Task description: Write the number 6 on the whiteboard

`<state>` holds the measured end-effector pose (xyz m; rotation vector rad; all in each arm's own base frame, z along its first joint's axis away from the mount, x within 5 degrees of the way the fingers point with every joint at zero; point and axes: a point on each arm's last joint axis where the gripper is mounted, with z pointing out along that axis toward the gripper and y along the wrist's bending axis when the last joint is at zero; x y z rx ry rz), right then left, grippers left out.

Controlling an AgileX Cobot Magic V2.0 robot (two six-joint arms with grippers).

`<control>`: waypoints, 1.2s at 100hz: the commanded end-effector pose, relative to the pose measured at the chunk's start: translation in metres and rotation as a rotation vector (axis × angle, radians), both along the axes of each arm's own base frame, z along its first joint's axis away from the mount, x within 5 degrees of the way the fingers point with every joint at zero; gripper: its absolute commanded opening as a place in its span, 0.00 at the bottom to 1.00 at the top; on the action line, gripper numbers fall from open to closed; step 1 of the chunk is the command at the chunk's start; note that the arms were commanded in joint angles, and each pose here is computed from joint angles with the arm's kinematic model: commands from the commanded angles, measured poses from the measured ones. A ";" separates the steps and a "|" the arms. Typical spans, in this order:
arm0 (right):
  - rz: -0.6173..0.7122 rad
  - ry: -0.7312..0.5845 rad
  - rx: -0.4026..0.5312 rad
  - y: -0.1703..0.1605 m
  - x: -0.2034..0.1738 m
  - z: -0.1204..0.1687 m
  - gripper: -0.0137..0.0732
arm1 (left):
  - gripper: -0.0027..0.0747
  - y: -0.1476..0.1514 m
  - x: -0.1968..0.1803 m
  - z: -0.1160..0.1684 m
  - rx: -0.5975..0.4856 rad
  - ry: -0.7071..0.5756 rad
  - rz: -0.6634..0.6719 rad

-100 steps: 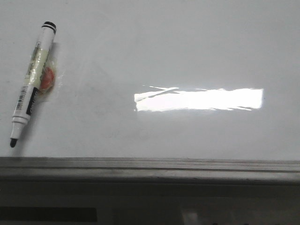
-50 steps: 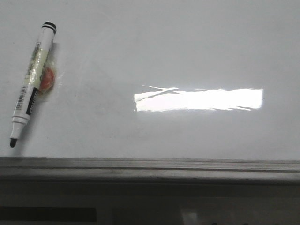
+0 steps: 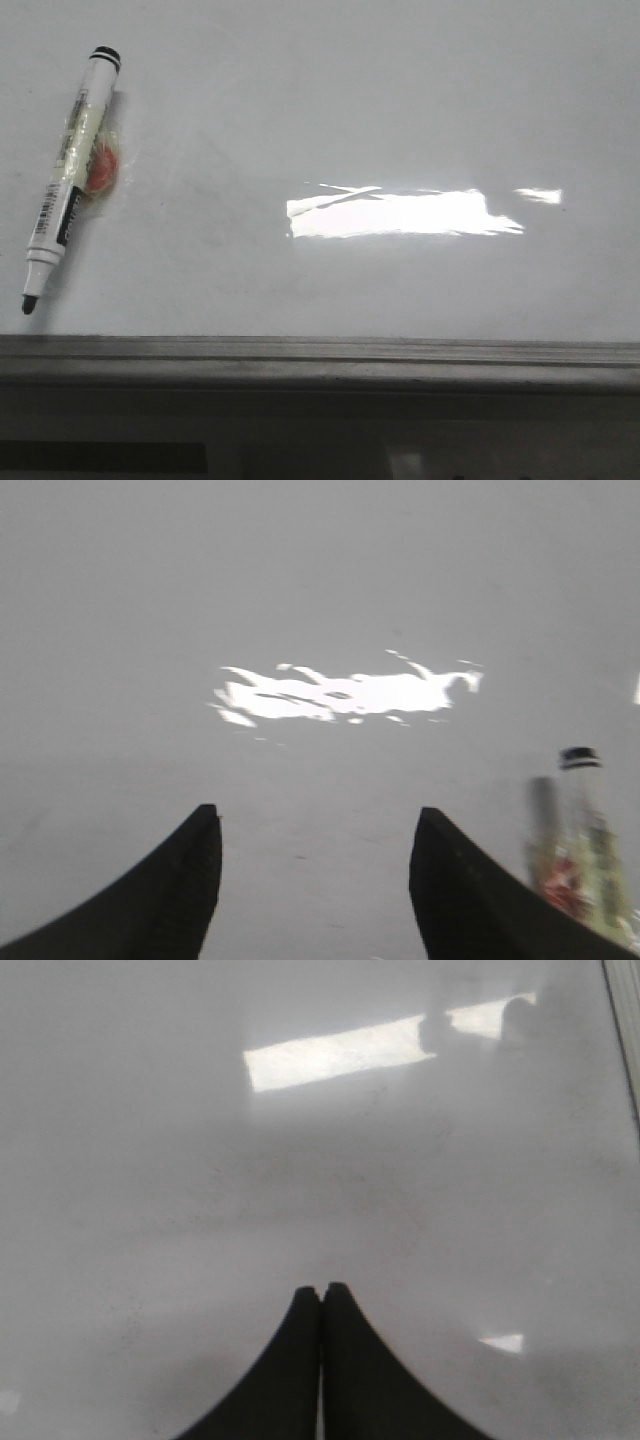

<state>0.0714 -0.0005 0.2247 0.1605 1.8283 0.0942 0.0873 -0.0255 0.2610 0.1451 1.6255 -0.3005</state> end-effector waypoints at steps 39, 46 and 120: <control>-0.013 -0.087 -0.008 -0.001 0.003 0.017 0.08 | 0.52 -0.064 0.015 0.001 -0.054 0.044 -0.411; -0.013 -0.087 -0.008 -0.001 0.003 0.017 0.08 | 0.52 -0.071 0.020 -0.004 -0.039 0.063 -0.419; 0.058 -0.076 -0.005 0.004 0.003 0.017 0.08 | 0.01 -0.094 0.051 -0.044 0.018 0.267 -0.344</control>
